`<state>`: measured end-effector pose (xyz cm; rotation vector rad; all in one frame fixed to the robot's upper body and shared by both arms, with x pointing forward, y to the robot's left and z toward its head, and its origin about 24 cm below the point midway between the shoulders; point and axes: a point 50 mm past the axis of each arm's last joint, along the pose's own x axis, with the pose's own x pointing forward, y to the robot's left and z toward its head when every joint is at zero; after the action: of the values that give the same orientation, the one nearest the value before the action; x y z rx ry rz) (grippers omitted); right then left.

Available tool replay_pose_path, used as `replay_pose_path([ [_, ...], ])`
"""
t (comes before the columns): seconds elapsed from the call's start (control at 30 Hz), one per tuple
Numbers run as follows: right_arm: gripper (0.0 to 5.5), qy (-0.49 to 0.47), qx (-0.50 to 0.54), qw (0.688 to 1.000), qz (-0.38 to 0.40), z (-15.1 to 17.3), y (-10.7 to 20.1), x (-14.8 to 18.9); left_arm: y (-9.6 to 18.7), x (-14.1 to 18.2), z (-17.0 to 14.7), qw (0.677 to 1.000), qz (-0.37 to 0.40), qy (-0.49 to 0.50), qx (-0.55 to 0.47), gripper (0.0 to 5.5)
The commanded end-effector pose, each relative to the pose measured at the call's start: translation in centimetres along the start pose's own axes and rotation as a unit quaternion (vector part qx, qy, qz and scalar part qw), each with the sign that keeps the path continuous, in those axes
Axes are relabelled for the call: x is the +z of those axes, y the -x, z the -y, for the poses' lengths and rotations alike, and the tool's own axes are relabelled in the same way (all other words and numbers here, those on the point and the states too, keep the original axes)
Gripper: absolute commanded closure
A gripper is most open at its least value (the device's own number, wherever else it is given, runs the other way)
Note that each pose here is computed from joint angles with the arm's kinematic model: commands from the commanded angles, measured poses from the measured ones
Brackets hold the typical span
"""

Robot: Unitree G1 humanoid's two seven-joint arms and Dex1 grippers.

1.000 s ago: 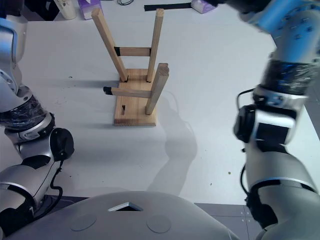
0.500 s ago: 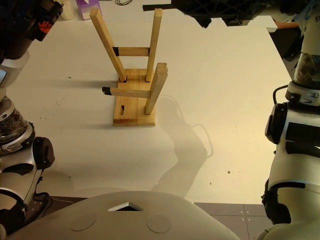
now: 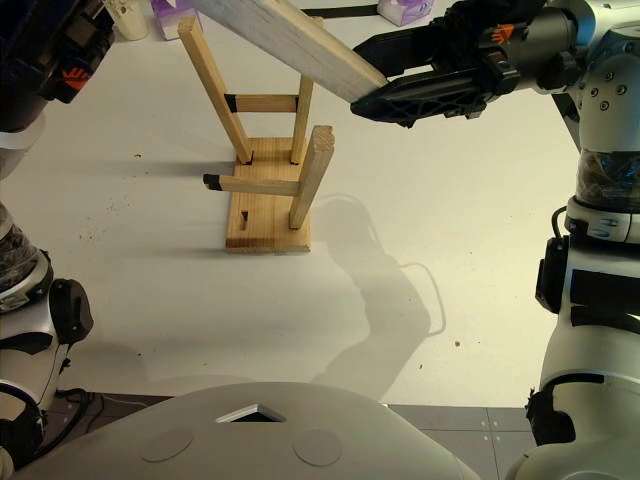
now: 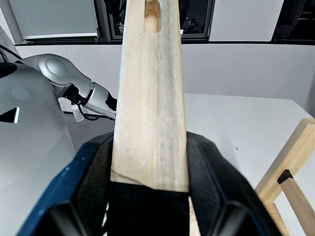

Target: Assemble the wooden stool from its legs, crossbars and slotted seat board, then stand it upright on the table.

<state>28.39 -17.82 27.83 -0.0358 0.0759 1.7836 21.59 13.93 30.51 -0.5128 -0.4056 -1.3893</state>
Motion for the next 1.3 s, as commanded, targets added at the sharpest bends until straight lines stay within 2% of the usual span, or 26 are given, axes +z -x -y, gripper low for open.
replay_pose_path([
  [0.03, 3.43, 0.002, 0.009, 1.000, 0.017, -0.1, -0.2, 0.4, -0.4, -0.7, 0.0, 1.000, -0.013, -0.005, 0.002, 2.59],
  [0.13, 3.43, 0.001, 0.014, 1.000, 0.017, -0.1, -0.4, 0.3, -0.7, -1.1, -0.1, 1.000, -0.019, -0.007, 0.004, 3.06],
  [0.3, 3.43, -0.003, 0.016, 1.000, 0.015, -0.2, -0.7, 0.2, -0.9, -1.6, -0.2, 1.000, -0.030, -0.004, 0.003, 3.09],
  [0.37, 3.43, -0.003, 0.017, 1.000, 0.012, -0.3, -0.8, 0.1, -0.9, -1.6, -0.2, 1.000, -0.030, -0.005, 0.002, 3.31],
  [0.83, 3.43, 0.023, -0.008, 0.999, 0.029, 0.3, -1.0, 0.5, -0.6, -1.2, -0.5, 0.999, -0.005, -0.047, 0.005, 3.43],
  [0.87, 3.07, 0.034, -0.017, 0.999, 0.036, 0.5, -0.9, 0.7, -0.4, -1.1, -0.5, 0.999, -0.005, -0.051, 0.009, 3.43],
  [1.03, 2.34, 0.056, -0.061, 0.995, 0.055, 0.6, 0.1, 1.0, 0.6, 0.2, -0.8, 0.996, -0.003, -0.088, 0.021, 3.44],
  [1.07, 2.11, 0.060, -0.086, 0.993, 0.058, 0.7, 0.6, 1.0, 0.9, 0.6, -0.9, 0.995, -0.003, -0.099, 0.029, 3.45],
  [1.13, 2.08, 0.063, -0.124, 0.989, 0.059, 1.1, 1.5, 0.8, 1.3, 1.3, -1.1, 0.992, -0.009, -0.123, 0.040, 3.45],
  [1.17, 2.08, 0.064, -0.151, 0.984, 0.065, 1.4, 2.1, 0.9, 2.0, 1.9, -1.1, 0.984, -0.032, -0.168, 0.049, 3.45],
  [1.23, 2.08, 0.079, -0.198, 0.972, 0.097, 1.7, 3.4, 1.8, 4.4, 3.2, -1.1, 0.961, -0.091, -0.248, 0.078, 3.45],
  [1.3, 2.08, 0.101, -0.245, 0.954, 0.142, 1.2, 5.1, 2.8, 7.9, 4.9, -1.4, 0.933, -0.158, -0.297, 0.128, 3.45],
])
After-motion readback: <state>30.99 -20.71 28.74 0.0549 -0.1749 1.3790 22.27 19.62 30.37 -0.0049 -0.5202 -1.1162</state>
